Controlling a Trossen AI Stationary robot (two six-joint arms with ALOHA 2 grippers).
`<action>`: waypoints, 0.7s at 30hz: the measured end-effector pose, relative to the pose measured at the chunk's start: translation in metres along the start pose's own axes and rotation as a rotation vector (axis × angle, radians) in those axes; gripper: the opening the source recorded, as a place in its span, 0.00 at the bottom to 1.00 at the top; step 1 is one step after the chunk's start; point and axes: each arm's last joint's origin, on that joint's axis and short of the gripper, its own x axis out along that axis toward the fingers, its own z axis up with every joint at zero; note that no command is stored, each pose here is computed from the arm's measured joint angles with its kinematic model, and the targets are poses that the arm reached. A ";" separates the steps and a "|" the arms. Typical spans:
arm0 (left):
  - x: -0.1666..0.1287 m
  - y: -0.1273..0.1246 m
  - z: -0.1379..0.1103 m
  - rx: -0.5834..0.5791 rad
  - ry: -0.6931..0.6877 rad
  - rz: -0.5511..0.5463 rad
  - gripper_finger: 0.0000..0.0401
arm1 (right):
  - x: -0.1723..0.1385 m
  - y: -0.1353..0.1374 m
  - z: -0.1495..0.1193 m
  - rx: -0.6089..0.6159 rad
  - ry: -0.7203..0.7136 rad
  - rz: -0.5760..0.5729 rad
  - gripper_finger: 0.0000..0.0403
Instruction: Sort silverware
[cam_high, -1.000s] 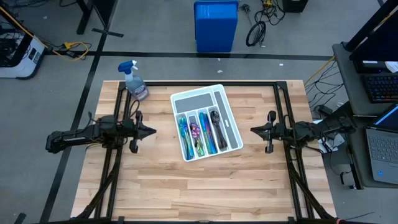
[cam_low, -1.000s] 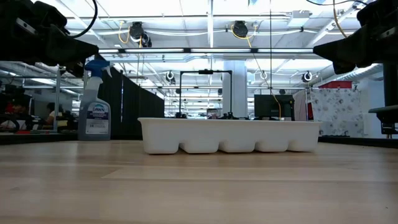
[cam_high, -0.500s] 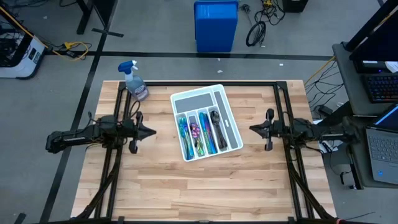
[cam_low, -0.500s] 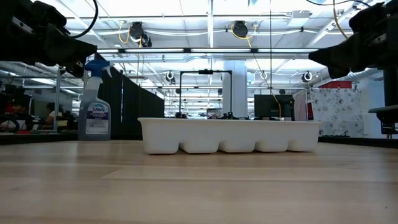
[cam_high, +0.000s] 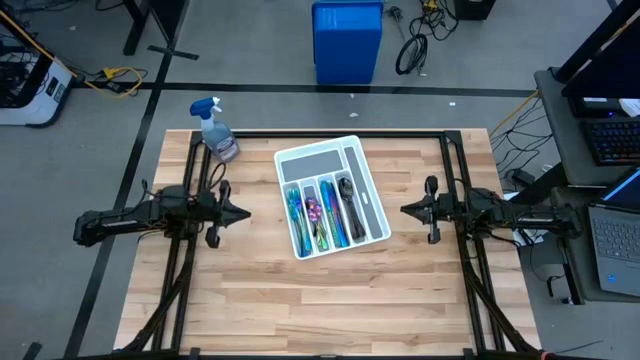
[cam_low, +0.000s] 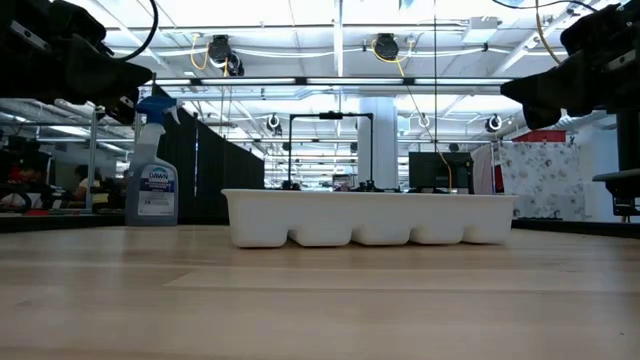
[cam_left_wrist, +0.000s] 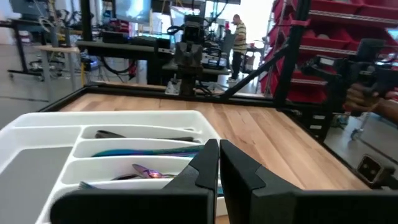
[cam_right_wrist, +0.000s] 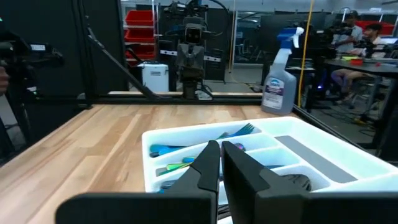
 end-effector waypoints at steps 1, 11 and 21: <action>0.000 0.000 0.000 0.000 -0.001 -0.002 0.00 | 0.000 0.000 0.000 0.007 0.000 0.002 0.00; 0.001 -0.004 0.000 -0.002 0.004 -0.058 0.00 | 0.000 0.000 0.000 0.015 0.001 0.002 0.00; 0.004 -0.010 -0.005 -0.010 -0.048 -0.081 0.00 | 0.000 0.000 0.000 0.022 0.001 0.001 0.00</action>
